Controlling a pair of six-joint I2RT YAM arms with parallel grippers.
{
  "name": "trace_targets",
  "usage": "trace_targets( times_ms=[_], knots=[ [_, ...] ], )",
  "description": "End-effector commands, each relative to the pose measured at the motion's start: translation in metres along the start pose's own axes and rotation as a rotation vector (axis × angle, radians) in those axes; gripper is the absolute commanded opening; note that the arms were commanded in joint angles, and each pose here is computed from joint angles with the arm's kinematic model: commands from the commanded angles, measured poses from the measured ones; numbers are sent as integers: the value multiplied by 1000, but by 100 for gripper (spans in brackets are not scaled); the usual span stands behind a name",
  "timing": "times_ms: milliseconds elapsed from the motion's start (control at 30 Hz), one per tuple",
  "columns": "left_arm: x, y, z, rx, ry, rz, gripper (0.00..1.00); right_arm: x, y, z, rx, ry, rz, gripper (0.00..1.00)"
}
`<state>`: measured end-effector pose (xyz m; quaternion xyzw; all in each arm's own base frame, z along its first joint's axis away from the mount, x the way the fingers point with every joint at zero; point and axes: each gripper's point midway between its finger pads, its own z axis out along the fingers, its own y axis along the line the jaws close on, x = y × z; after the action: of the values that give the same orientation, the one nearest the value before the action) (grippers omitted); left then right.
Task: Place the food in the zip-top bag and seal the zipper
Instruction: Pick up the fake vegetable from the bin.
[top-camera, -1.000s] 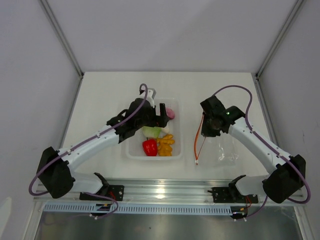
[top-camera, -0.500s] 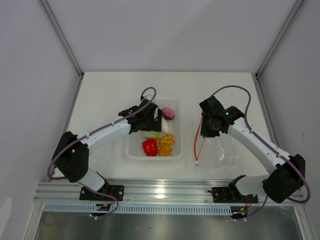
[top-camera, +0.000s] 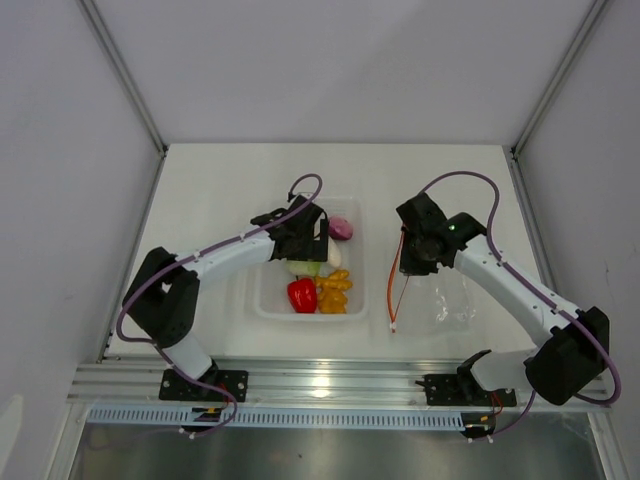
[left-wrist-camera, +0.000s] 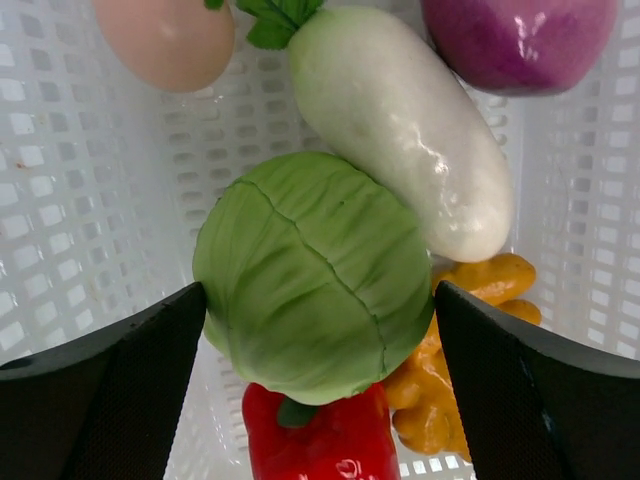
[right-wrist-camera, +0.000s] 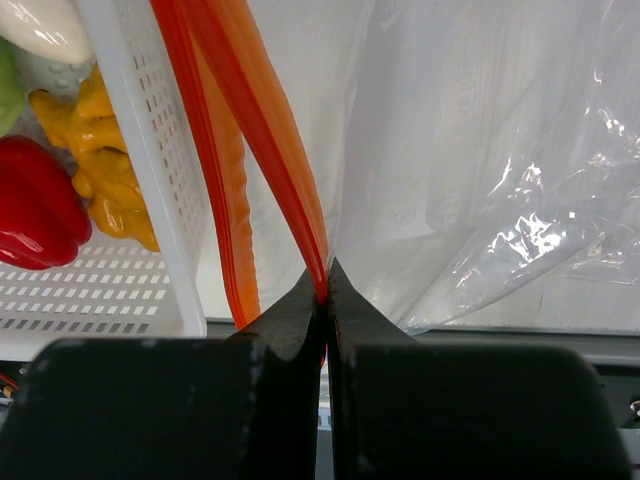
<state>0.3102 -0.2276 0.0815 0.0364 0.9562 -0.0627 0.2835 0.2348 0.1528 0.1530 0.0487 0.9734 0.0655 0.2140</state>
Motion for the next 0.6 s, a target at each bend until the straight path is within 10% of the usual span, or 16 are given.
trace_targets(
  times_ms=[0, 233, 400, 567],
  knots=[
    [-1, -14, 5, 69, 2, -34, 93, -6, 4, 1, 3, -16, -8, 0],
    [10, -14, 16, 78, 28, -21, 84, -5, 4, 1, 9, -13, -7, 0],
    [9, -12, 14, 83, 15, -14, 32, -5, 2, 2, 21, -12, -10, 0],
    [-6, -13, -9, 113, -52, -15, 11, -8, 2, 2, 25, -19, -8, 0]
  ],
)
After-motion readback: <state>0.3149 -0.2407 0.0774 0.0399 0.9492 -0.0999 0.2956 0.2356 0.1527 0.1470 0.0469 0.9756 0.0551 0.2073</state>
